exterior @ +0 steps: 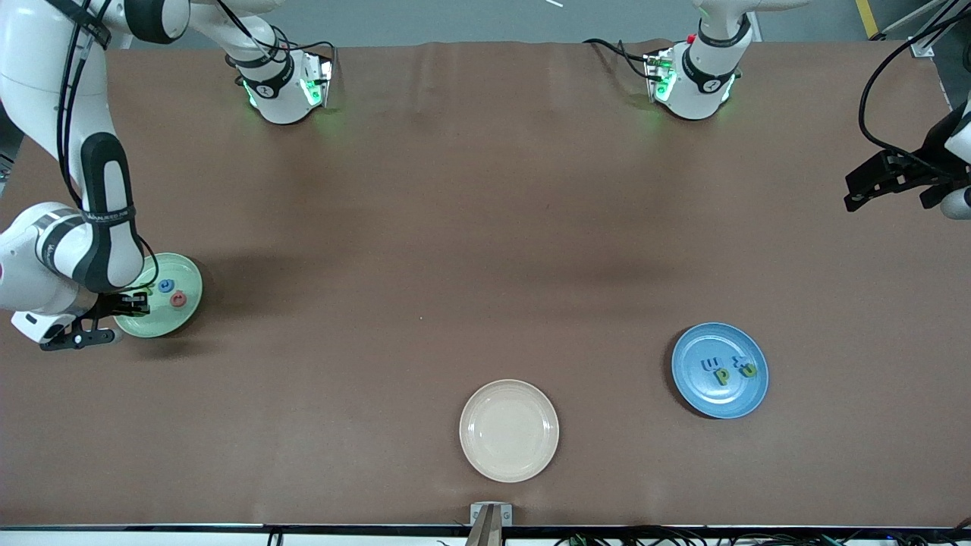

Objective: Sort upper and lower case letters into plates

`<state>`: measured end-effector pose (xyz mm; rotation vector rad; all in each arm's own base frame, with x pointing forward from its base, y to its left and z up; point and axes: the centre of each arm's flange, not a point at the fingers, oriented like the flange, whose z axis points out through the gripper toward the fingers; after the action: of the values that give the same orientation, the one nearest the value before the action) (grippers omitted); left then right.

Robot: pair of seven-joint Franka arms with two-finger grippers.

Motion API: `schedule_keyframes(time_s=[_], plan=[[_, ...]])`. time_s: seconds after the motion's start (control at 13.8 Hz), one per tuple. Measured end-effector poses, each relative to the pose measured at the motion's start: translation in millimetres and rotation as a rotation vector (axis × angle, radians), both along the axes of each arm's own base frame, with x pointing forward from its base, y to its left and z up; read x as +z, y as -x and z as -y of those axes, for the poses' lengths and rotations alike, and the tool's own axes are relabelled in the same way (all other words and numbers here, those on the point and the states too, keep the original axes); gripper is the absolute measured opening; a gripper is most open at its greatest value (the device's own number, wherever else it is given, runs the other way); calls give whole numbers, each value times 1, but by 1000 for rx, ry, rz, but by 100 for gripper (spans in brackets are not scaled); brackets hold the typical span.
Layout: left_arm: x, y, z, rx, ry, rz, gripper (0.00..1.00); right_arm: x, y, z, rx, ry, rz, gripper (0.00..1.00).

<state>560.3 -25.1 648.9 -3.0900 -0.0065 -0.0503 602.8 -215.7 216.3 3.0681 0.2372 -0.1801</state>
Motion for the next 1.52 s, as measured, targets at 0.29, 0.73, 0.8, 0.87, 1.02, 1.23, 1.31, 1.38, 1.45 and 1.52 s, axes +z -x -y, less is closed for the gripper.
schedule_keyframes(time_s=[0.29,0.73,0.8,0.87,1.02,1.23,1.31,1.38,1.45,1.52], plan=[[1,-1,0,0,0,8,100,-10,2,6,-4,-31,0,29],[1,-1,0,0,0,9,100,23,-10,-18,-24,-80,-29,87],[1,-1,0,1,0,9,100,48,-13,-30,-63,-97,-35,97],[1,-1,-1,1,0,9,100,77,-13,-43,-98,-108,-42,98],[1,-2,-2,3,1,16,100,143,-7,-70,-156,-93,-53,98],[1,-4,-5,8,1,28,100,244,13,-114,-186,-76,-5,98],[1,-5,-10,11,1,28,100,275,20,-123,-188,-78,20,98],[0,-5,-14,10,0,25,100,304,28,-129,-198,-82,24,98],[-2,-6,-18,10,0,21,100,334,34,-134,-214,-85,20,98],[-4,-6,-20,13,0,17,100,363,38,-140,-227,-85,26,98]])
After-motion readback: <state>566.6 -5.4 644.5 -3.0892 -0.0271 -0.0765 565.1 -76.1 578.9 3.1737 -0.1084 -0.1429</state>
